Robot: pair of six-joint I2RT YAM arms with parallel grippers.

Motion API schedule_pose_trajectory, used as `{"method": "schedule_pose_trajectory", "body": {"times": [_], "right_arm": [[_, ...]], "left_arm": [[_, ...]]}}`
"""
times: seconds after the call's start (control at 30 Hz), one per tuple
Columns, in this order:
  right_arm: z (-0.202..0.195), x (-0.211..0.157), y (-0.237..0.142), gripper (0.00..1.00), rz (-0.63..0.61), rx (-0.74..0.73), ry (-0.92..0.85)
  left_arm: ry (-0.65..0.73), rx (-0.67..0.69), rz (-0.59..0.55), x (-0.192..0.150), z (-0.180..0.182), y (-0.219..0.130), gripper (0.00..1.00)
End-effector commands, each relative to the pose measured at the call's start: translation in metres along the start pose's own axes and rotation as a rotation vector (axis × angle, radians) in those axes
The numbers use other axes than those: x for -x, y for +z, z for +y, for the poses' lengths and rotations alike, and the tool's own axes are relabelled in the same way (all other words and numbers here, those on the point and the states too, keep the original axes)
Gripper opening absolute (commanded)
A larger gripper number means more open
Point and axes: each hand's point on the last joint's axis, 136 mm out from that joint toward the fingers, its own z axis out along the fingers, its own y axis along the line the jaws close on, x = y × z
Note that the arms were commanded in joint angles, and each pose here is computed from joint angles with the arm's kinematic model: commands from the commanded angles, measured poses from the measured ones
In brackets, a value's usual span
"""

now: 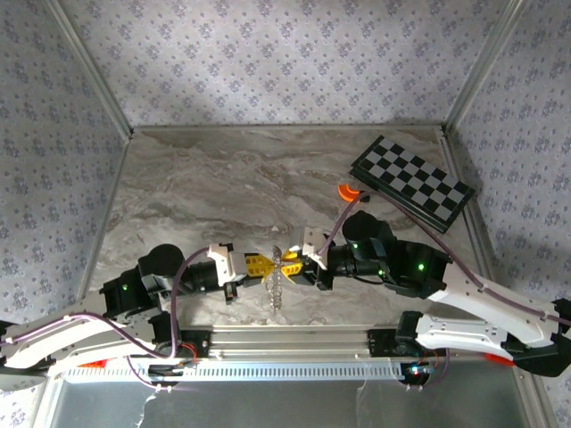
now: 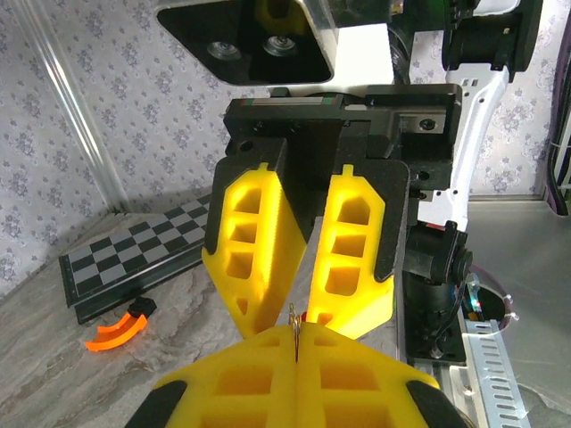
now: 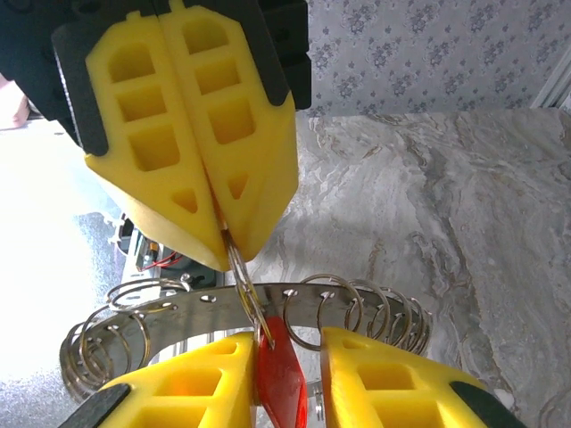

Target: Put the keys on the keyring

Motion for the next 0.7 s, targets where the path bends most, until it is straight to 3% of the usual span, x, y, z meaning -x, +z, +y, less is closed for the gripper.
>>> {"method": "schedule_pose_trajectory", "body": {"times": [0.0,0.67], "right_arm": [[0.001,0.011,-0.005,0.26,-0.054,0.016,0.021],[0.0019,0.0197,-0.0144,0.4,-0.126,0.032,0.037]], "left_arm": [[-0.001,-0.019,-0.104,0.0248,-0.0036,-0.0054,0.0],[-0.01,-0.027,-0.147,0.0289,-0.0053,-0.007,0.0]]}}
